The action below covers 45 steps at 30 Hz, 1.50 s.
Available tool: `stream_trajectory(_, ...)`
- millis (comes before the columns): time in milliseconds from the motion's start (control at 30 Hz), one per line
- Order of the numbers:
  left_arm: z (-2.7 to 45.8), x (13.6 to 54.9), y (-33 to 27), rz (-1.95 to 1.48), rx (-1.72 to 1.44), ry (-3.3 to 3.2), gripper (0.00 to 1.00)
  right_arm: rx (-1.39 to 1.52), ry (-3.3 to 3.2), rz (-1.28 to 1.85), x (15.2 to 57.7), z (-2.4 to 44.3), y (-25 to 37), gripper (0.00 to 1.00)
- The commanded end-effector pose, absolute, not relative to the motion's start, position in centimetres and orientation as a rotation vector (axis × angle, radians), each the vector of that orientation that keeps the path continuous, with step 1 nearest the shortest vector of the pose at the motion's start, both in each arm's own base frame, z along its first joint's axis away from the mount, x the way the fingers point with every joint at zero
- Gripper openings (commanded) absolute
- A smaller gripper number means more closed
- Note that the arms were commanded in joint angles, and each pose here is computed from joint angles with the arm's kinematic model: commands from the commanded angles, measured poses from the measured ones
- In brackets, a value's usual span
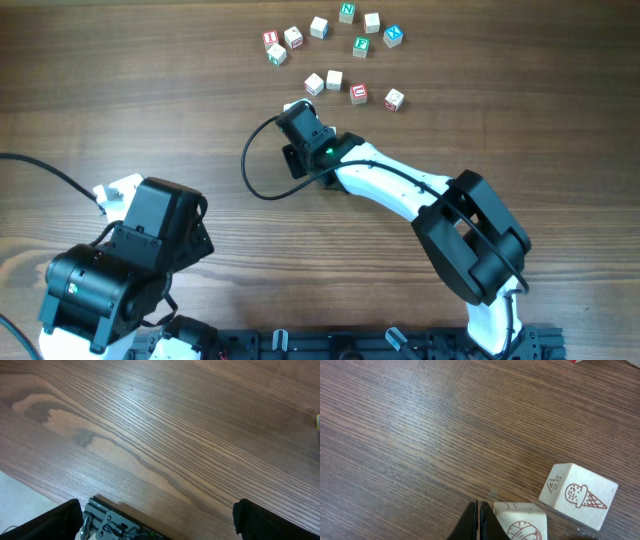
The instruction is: Form a circle
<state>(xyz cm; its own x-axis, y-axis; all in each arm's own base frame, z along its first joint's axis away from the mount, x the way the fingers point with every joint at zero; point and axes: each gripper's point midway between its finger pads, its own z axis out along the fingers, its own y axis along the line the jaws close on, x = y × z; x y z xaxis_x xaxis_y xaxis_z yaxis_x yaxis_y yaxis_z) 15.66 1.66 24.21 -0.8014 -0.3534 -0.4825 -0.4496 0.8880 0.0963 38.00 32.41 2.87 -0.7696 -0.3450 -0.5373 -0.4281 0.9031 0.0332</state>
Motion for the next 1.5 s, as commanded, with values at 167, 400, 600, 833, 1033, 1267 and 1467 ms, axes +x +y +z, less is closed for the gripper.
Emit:
stream_trajectory(167,24.1,15.6,1.8,0.283,-0.613,2.585,1.0,-0.353,2.602,0.196,35.7,7.9,30.2,0.05)
stream_trajectory(400,24.1,15.6,1.8,0.283,-0.613,2.585,1.0,-0.258,2.628,0.192,35.3,4.1,28.2,0.05)
stream_trajectory(600,24.1,15.6,1.8,0.283,-0.613,2.585,1.0,-0.223,2.65,0.241,35.7,1.1,27.1,0.05)
stream_trajectory(833,24.1,15.6,1.8,0.283,-0.613,2.585,1.0,-0.237,2.674,0.283,35.2,0.6,27.6,0.04)
stream_trajectory(1033,24.1,15.6,1.8,0.283,-0.613,2.585,1.0,-0.243,2.691,0.286,35.0,-0.1,27.6,0.05)
stream_trajectory(1267,24.1,15.6,1.8,0.283,-0.613,2.585,1.0,-0.247,2.683,0.312,35.2,-0.1,28.1,0.04)
stream_trajectory(1467,24.1,15.6,1.8,0.283,-0.613,2.585,1.0,-0.248,2.673,0.327,35.3,0.0,28.3,0.04)
